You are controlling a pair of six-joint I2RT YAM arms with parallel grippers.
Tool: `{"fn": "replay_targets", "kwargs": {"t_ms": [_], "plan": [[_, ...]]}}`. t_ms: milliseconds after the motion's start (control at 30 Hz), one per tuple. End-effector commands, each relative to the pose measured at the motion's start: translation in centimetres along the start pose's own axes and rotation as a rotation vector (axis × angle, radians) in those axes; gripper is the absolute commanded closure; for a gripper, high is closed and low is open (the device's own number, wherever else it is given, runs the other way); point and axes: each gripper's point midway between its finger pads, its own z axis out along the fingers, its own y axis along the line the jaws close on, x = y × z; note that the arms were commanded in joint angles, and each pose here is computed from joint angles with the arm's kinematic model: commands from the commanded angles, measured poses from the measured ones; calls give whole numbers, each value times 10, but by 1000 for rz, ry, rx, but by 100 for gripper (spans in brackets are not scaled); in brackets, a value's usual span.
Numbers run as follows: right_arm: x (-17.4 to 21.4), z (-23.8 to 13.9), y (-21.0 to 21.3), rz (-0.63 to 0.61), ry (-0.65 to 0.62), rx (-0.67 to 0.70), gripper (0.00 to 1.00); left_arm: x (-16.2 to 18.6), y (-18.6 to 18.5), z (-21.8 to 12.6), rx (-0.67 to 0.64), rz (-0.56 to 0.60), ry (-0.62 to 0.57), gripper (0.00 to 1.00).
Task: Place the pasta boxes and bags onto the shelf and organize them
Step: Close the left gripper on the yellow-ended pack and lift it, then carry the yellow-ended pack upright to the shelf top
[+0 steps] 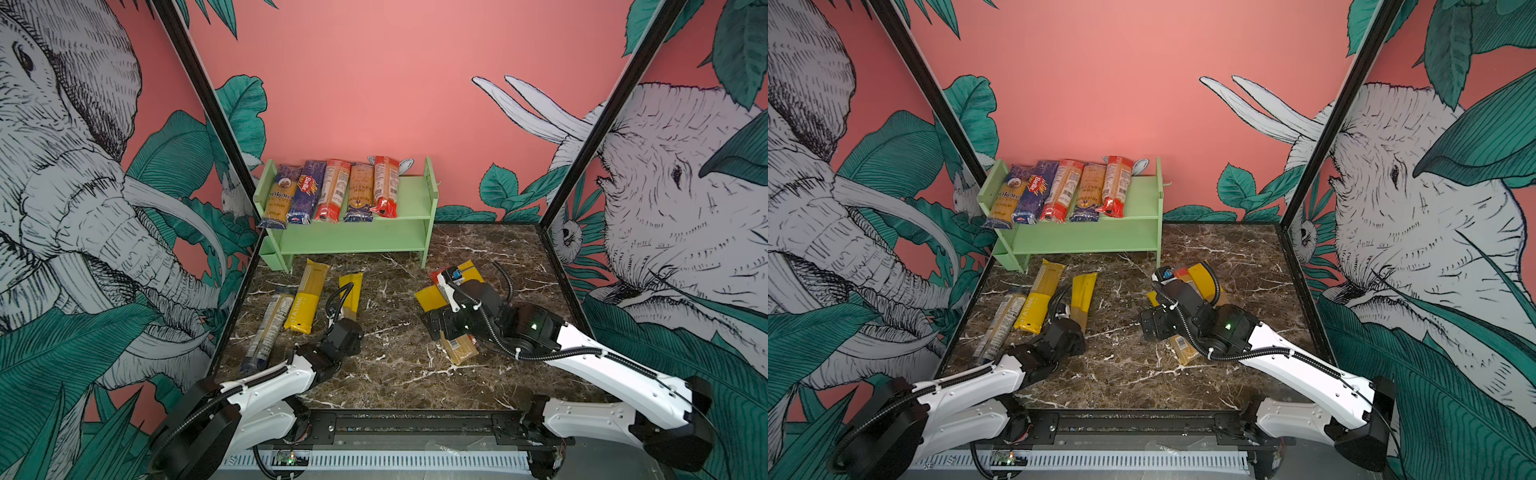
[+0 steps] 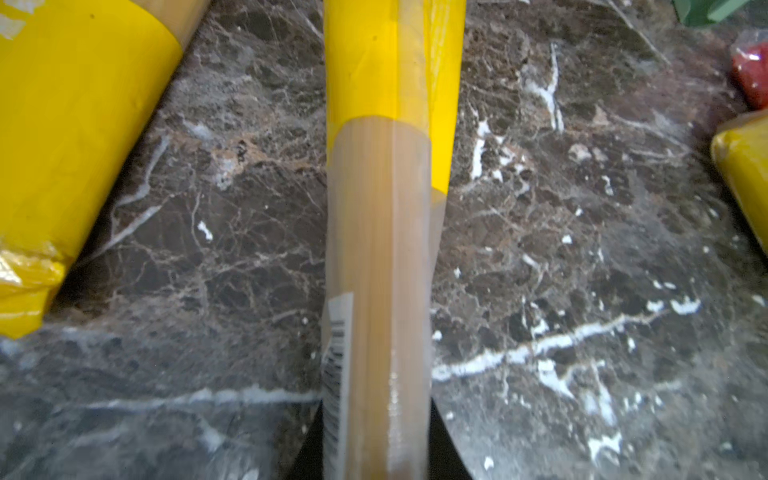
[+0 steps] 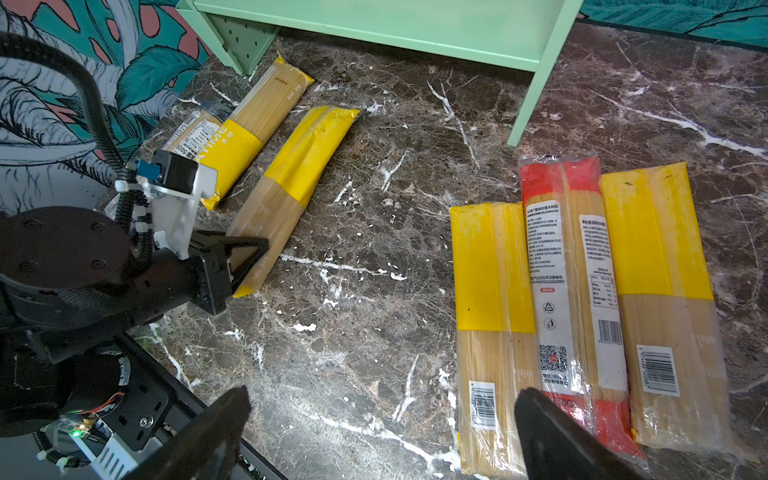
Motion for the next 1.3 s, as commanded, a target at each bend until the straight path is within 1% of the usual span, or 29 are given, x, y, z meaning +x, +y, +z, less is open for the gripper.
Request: {"fn": "replay_targets", "kwargs": {"t_ms": [0, 367, 600, 900, 967, 1100, 1267], "plan": [[0, -1, -2, 2, -9, 10, 1, 41, 25, -13, -51, 47, 165, 100], [2, 0, -1, -4, -13, 2, 1, 0, -6, -55, 122, 25, 58, 100], [-1, -4, -2, -10, -23, 1, 1, -34, -21, -91, 190, 43, -5, 100], [-3, -6, -4, -21, -30, 11, 1, -85, -27, -157, 219, 99, -106, 100], [-3, -6, -3, -24, -30, 11, 1, -93, -25, -166, 209, 109, -132, 100], [-3, -5, -3, -29, -32, 14, 1, -103, -24, -175, 206, 126, -163, 100], [-2, -4, -5, -33, -27, 21, 1, -105, -27, -170, 205, 140, -179, 100]]}}
